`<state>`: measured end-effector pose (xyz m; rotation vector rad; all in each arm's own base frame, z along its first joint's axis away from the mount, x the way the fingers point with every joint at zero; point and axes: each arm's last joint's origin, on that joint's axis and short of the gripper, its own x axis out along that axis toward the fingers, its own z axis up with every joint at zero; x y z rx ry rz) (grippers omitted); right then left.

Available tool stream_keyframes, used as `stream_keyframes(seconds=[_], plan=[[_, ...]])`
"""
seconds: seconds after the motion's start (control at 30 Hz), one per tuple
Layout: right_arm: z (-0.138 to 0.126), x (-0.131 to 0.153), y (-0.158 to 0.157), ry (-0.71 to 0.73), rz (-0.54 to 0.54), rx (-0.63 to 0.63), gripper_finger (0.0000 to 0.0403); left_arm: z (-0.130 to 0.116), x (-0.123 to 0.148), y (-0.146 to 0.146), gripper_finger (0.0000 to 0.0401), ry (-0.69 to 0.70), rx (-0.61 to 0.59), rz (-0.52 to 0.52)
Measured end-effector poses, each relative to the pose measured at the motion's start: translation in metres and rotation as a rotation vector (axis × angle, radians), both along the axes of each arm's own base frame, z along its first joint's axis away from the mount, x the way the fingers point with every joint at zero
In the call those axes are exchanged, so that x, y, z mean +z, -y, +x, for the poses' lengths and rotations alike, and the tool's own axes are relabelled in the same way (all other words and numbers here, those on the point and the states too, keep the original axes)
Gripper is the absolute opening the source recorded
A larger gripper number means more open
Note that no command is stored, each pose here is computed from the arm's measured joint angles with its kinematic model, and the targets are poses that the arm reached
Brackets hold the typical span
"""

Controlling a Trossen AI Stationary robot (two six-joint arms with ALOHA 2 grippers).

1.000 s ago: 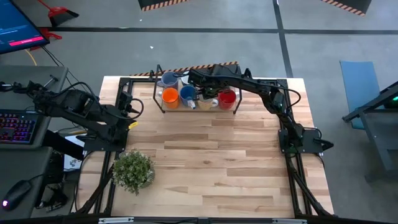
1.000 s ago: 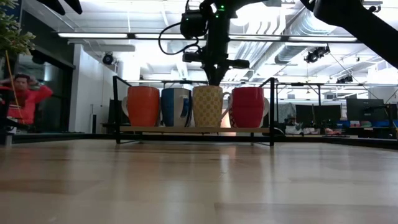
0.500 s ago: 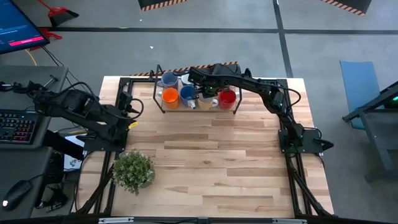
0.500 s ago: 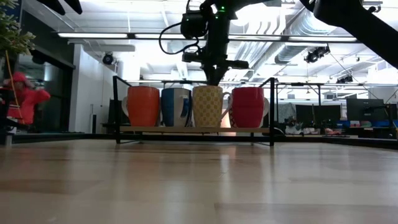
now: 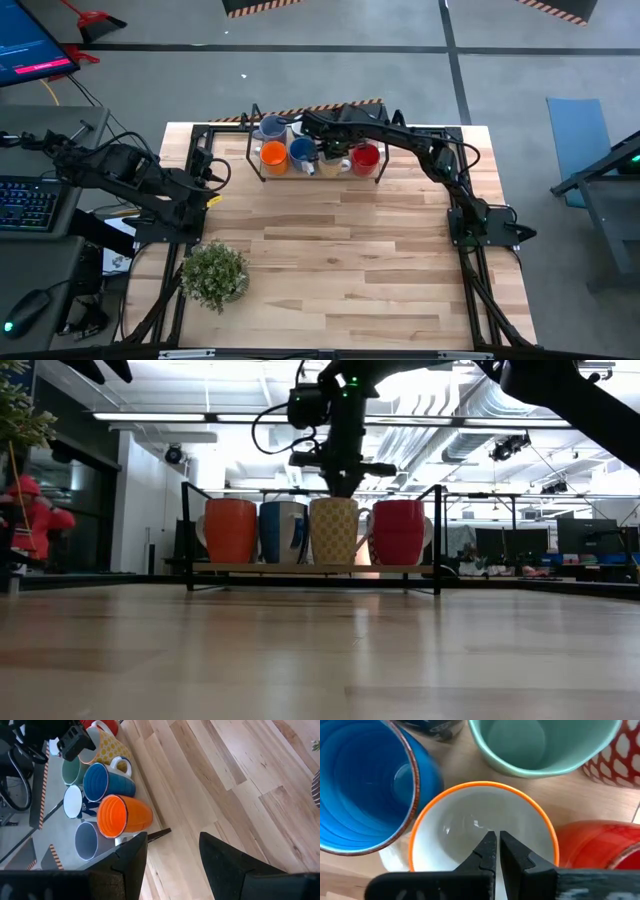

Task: Place coffee mugs
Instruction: Put the yellow mug on the shelf

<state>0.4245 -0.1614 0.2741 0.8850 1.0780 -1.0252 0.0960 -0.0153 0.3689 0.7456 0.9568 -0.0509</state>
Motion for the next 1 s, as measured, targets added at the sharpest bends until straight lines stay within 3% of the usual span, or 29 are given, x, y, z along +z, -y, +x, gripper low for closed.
stream_keyframes(seconds=[1.0], plan=[[-0.0056,-0.0033,0.0033,-0.082,-0.049,-0.020,0.0002,0.0000,0.0000,0.0000,0.0168,-0.001,0.000,0.000]])
